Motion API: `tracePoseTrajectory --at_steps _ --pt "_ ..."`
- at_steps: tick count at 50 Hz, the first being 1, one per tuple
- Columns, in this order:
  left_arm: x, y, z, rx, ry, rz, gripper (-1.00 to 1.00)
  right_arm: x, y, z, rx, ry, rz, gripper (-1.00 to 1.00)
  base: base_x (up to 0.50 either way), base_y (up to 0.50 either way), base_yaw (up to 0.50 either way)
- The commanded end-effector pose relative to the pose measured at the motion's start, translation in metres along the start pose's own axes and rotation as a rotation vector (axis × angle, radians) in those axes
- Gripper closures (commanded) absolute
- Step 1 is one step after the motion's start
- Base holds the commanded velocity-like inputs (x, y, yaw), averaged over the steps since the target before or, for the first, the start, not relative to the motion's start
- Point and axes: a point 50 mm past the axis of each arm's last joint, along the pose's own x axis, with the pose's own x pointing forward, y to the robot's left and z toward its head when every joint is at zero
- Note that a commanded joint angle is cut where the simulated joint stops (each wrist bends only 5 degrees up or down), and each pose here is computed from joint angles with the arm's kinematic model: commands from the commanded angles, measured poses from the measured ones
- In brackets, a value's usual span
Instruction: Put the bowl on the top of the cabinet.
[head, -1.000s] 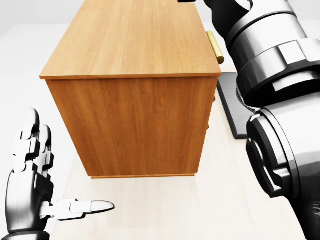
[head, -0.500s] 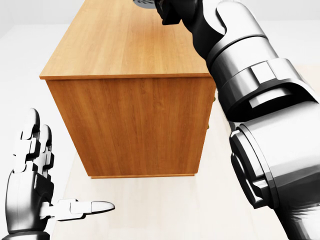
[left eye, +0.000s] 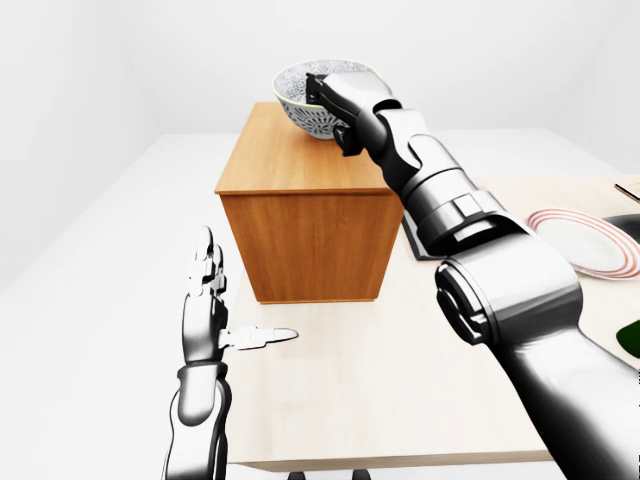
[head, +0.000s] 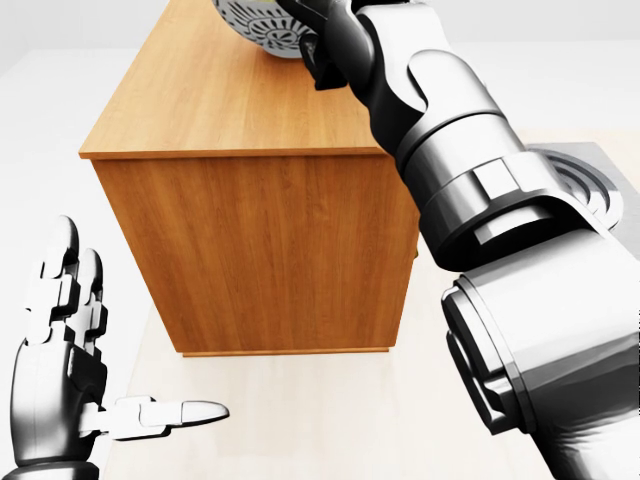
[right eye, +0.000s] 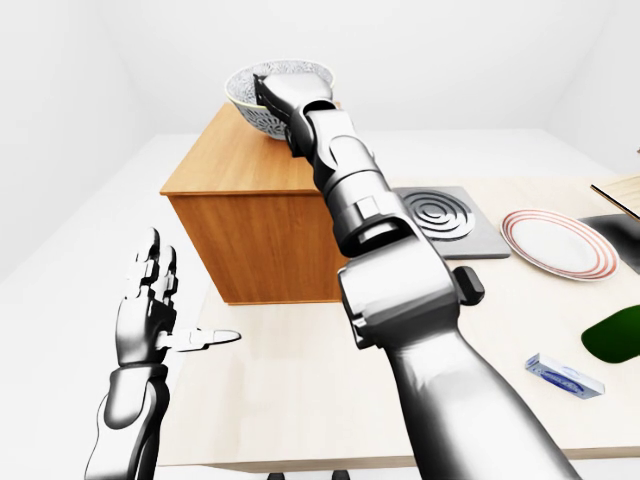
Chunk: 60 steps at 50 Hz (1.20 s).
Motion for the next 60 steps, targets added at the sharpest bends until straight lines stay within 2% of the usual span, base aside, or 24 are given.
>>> tracePoseTrajectory --at_steps 1,9,10,11,12,28,42,60 --pt "0.000 0.000 -0.001 0.000 0.006 -0.002 -1.00 0.000 0.004 0.001 -0.007 -0.004 -0.025 1.00 0.00 0.00 0.00" --pt "0.000 -0.001 -0.001 0.001 0.005 -0.005 -1.00 0.000 0.007 -0.001 -0.009 0.001 -0.017 1.00 0.00 0.00 0.00" --pt "0.000 -0.001 -0.001 0.001 0.005 -0.006 -1.00 0.000 0.006 -0.001 -0.010 0.001 -0.019 0.85 0.00 0.00 0.00" --pt "0.000 -0.001 -0.001 0.001 0.005 -0.006 -1.00 -0.001 0.006 -0.001 -0.010 0.002 -0.018 -0.49 0.00 0.00 0.00" --pt "-0.001 -0.001 -0.001 0.001 0.005 -0.006 -1.00 -0.001 0.006 -0.001 -0.013 0.002 -0.018 -1.00 0.00 0.00 0.00" --pt "-0.001 -0.001 0.000 0.000 0.004 -0.009 -1.00 -0.001 -0.004 -0.003 -0.011 0.008 -0.031 -1.00 0.00 0.00 0.00" --pt "-0.001 -0.001 -0.001 0.002 0.007 -0.007 -1.00 -0.010 -0.075 -0.028 -0.050 0.079 -0.128 -1.00 0.00 0.00 0.00" --pt "0.001 0.000 0.000 0.004 0.000 0.005 -1.00 -0.052 -0.160 -0.086 -0.090 0.256 -0.258 -1.00 0.00 0.00 0.00"
